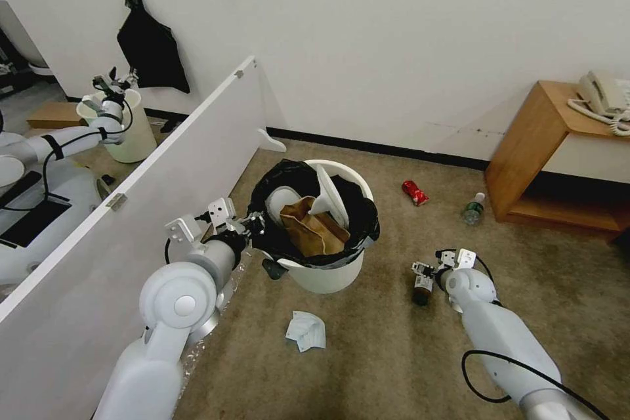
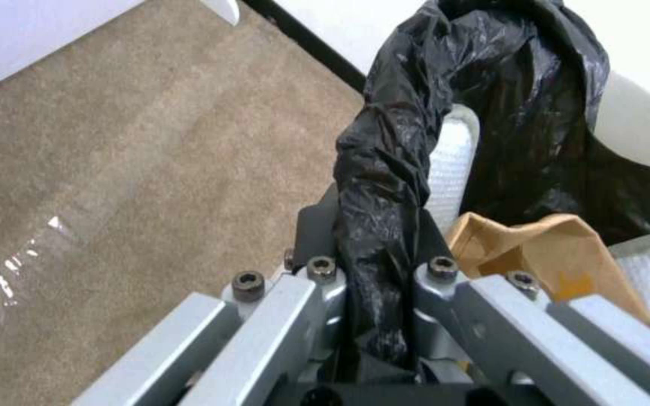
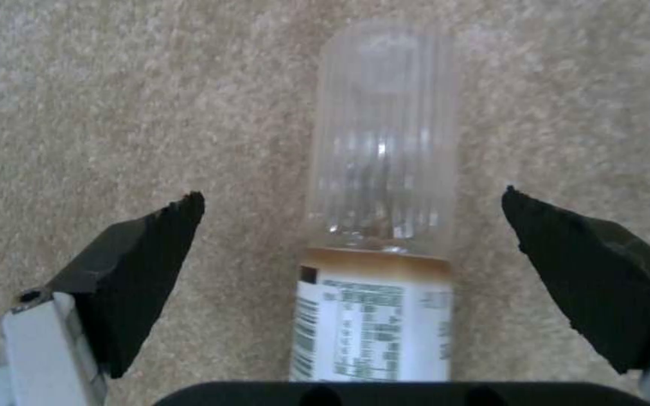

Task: Pick up the trash bin, then pick up the garbage from the floor and place it into the trash bin.

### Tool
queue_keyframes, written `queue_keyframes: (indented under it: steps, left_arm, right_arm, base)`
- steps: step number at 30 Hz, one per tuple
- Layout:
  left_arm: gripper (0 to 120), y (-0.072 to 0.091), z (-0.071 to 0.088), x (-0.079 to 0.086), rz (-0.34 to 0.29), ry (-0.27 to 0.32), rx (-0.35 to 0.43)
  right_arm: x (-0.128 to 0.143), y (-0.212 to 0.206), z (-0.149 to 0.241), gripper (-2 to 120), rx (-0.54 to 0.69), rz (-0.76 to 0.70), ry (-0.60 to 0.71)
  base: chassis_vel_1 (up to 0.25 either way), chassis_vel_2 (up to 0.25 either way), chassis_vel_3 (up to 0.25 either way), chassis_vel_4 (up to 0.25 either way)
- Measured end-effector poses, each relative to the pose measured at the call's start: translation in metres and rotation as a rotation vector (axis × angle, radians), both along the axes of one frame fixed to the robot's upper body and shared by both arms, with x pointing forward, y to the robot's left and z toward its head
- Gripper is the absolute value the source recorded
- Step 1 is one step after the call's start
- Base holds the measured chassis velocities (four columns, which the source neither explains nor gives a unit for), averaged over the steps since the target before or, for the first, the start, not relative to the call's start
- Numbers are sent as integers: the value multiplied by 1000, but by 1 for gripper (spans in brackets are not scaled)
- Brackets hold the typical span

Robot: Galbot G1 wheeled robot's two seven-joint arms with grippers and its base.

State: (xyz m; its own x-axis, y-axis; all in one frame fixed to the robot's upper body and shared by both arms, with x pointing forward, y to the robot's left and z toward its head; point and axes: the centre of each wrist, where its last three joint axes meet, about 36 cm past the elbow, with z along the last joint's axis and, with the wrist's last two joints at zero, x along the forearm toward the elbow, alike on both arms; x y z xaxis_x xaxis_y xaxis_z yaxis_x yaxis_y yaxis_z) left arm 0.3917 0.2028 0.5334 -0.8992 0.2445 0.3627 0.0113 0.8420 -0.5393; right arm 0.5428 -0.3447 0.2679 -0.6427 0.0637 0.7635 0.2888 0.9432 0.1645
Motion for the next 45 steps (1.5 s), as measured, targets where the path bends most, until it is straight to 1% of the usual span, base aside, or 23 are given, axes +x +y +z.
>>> queue_keyframes:
  steps: [9, 26, 27, 28, 29, 32, 33, 35, 36, 38, 39, 40, 41, 42, 44, 45]
  left_arm:
    - [4, 0, 1, -2, 0, -3, 0]
    - [4, 2, 3, -6, 0, -15, 0]
    - [4, 2, 3, -6, 0, -15, 0]
    - [4, 2, 3, -6, 0, -15, 1]
    - [4, 2, 3, -6, 0, -15, 1]
    - [4, 2, 3, -6, 0, -15, 1]
    - [4, 2, 3, -6, 0, -15, 1]
    - [4, 1, 3, -6, 1, -16, 0]
    - [4, 1, 3, -6, 1, -16, 0]
    - [4, 1, 3, -6, 1, -16, 1]
    - [4, 1, 3, -6, 1, -16, 1]
    - [4, 1, 3, -6, 1, -17, 1]
    - [4, 2, 4, -6, 2, -18, 1]
    - [4, 2, 4, -6, 2, -18, 1]
    - [4, 2, 4, -6, 3, -18, 1]
    - [4, 2, 4, -6, 3, -18, 1]
  right_arm:
    - [4, 15, -7, 100, -11, 12, 3]
    - [0, 7, -18, 99, -47, 10, 15]
    - [-1, 6, -19, 96, -51, 10, 16]
    - [-2, 5, -20, 90, -55, 11, 19]
    - [-2, 5, -20, 90, -55, 11, 19]
    - [-3, 5, -21, 77, -61, 16, 20]
    - [-3, 5, -21, 77, -61, 16, 20]
    - [-3, 5, -21, 66, -60, 21, 19]
    - [-3, 5, -21, 66, -60, 21, 19]
    - [-3, 5, -22, 54, -61, 25, 19]
    - [-3, 5, -22, 54, -61, 25, 19]
    - [-3, 5, -22, 51, -61, 26, 18]
    - [-3, 5, -22, 44, -61, 27, 17]
    - [-3, 5, -22, 44, -61, 27, 17]
    - [-3, 5, -22, 38, -62, 28, 16]
    - [-3, 5, -22, 38, -62, 28, 16]
  base:
    - [0, 0, 0, 0]
    - [0, 0, 0, 0]
    - [0, 0, 0, 0]
    - [0, 0, 0, 0]
    - [0, 0, 0, 0]
    - [0, 0, 0, 0]
    - [0, 0, 0, 0]
    - [0, 0, 0, 0]
    - [0, 0, 0, 0]
    - [0, 0, 0, 0]
    - [0, 0, 0, 0]
    - [0, 0, 0, 0]
    - [0, 0, 0, 0]
    - [0, 0, 0, 0]
    - [0, 0, 0, 0]
    - [0, 0, 0, 0]
